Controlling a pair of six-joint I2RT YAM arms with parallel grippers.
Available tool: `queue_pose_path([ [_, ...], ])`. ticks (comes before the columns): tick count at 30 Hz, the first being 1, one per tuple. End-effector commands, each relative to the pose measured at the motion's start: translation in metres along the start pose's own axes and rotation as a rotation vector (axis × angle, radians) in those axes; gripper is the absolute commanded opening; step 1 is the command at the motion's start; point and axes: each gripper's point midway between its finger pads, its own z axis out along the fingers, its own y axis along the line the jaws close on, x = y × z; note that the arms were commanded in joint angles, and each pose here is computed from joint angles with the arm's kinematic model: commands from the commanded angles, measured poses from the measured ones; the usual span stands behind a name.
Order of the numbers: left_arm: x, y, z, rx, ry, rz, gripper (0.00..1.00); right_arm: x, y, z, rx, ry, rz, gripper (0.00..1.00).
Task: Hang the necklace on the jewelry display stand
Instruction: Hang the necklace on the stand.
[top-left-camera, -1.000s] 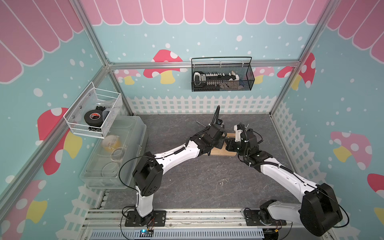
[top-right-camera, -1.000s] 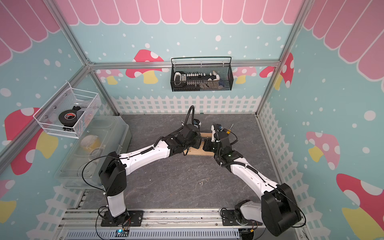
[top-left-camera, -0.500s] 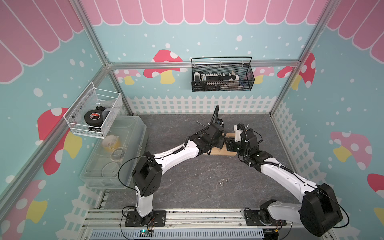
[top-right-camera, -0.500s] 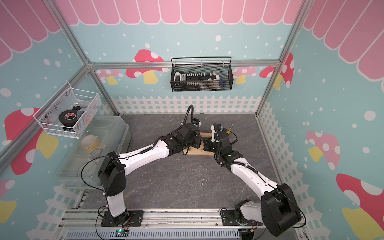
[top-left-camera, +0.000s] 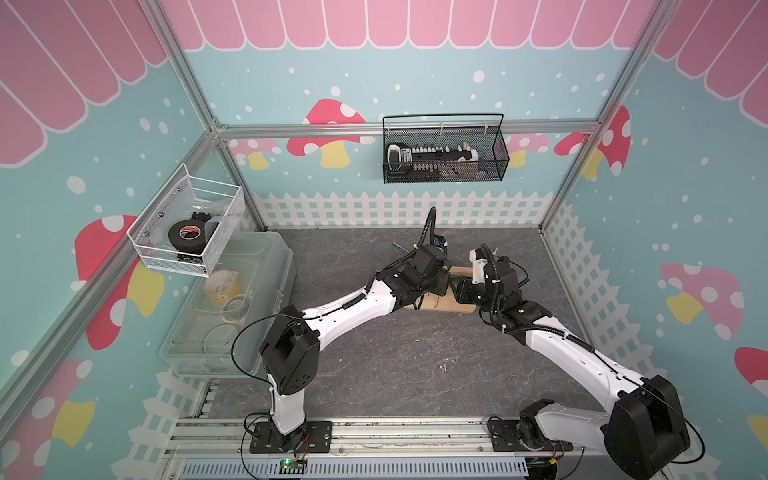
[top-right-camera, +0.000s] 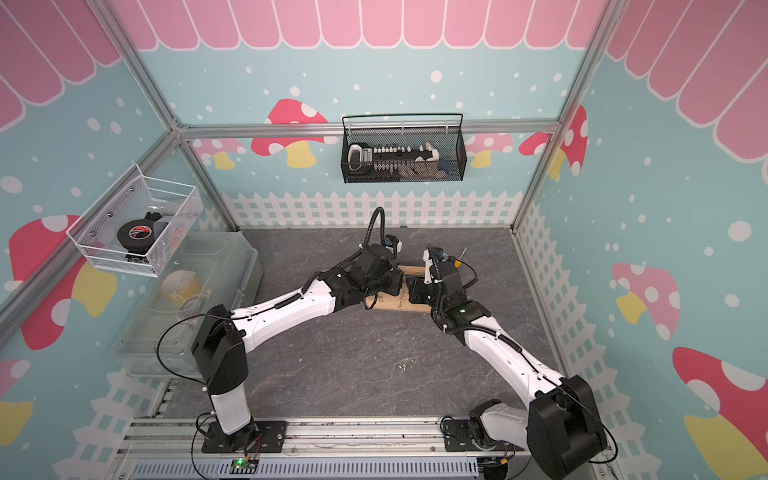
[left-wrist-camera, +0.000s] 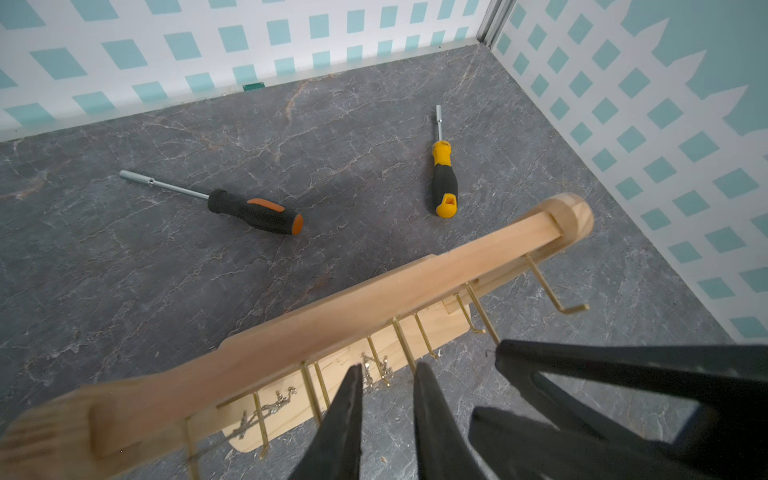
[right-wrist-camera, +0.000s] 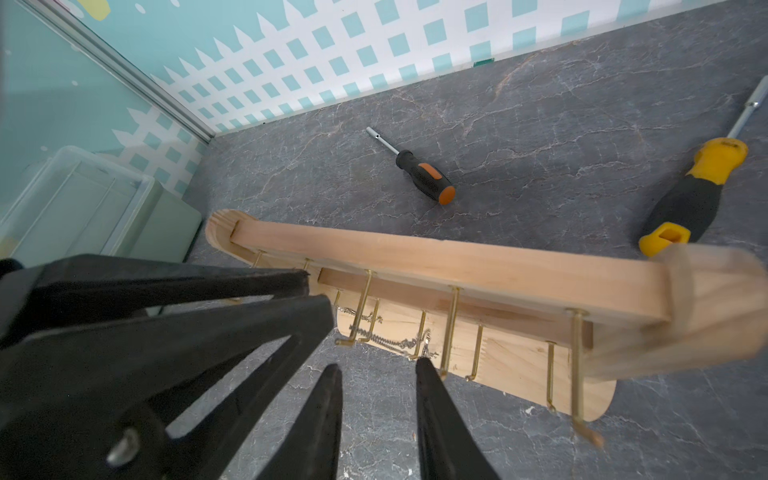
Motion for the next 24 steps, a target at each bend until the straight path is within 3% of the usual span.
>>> queue_pose_path([
  [1,-0.037,-0.011,-0.03,0.065,-0.082,-0.027,0.25,-0.012,0.004,-0.013,0.004,-0.011,-0.016,0.36],
  [6,-0.041,-0.011,-0.036,0.072,-0.088,-0.046,0.26,-0.018,0.009,-0.021,-0.009,-0.018,-0.033,0.4],
  [14,-0.052,0.014,-0.061,-0.069,-0.104,-0.055,0.29,-0.038,0.022,-0.049,-0.025,-0.047,-0.076,0.43],
  [24,-0.013,0.042,-0.106,-0.139,-0.048,-0.1,0.29,-0.01,0.02,-0.069,-0.113,0.046,-0.108,0.41],
])
